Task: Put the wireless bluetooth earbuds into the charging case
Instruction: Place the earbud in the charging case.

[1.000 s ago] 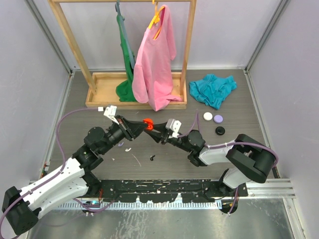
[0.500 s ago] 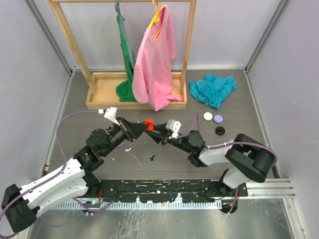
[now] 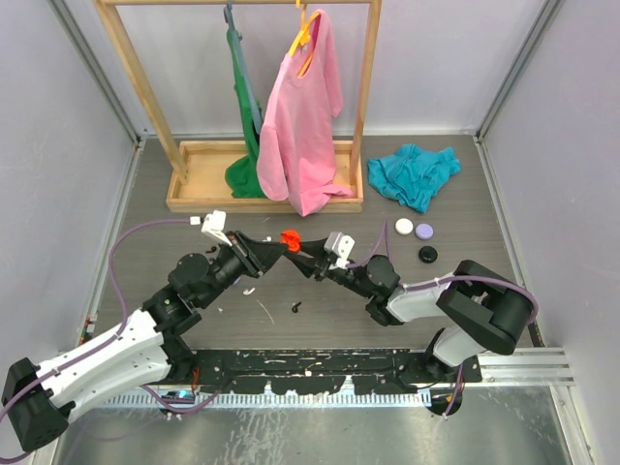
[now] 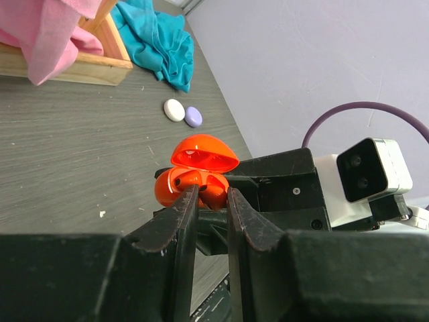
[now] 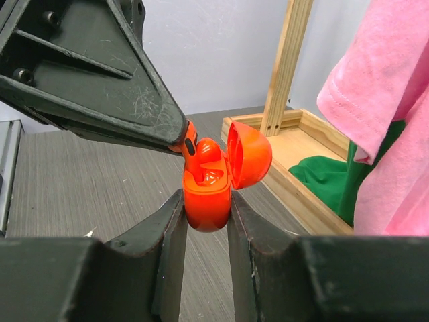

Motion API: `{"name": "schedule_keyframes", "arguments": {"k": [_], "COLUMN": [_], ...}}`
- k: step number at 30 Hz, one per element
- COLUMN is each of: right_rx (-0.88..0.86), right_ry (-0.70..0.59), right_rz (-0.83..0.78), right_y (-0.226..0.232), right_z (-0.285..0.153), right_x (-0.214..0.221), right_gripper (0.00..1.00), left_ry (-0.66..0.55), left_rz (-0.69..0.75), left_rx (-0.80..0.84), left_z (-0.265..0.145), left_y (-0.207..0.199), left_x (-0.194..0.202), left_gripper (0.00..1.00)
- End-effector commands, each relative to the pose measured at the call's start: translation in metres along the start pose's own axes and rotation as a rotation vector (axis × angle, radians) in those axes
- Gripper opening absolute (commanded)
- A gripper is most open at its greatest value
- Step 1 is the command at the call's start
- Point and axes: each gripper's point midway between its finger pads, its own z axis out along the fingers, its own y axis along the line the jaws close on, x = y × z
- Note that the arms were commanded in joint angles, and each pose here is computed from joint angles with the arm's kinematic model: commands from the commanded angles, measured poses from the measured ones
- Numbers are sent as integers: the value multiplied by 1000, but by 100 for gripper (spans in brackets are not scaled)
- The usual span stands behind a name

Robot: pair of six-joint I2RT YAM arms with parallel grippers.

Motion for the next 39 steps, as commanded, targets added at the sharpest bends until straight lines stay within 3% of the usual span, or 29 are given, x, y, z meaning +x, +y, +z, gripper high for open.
{"name": "schedule_keyframes", "arguments": {"k": [1,9,20,39], "right_rx": [34,33,25,1], "right_ry": [-167,-169,-174,-176], "right_rz": [-36,-37,-46,-36], "right_y": [-8,-7,-6,-1], "right_z": [5,4,2,1], "right_x": [-44,-45,-48,-51], "right_gripper": [4,4,4,4], "left_ry": [5,8,18,104], "left_rz": [-3,9,86,172], "left_rx": [-26,3,31,124], "left_z": [-1,2,-12,6], "left_y": [5,-9,-30,-61], "left_x": [4,-3,-21,-18], "left_gripper": [24,35,63,64]}}
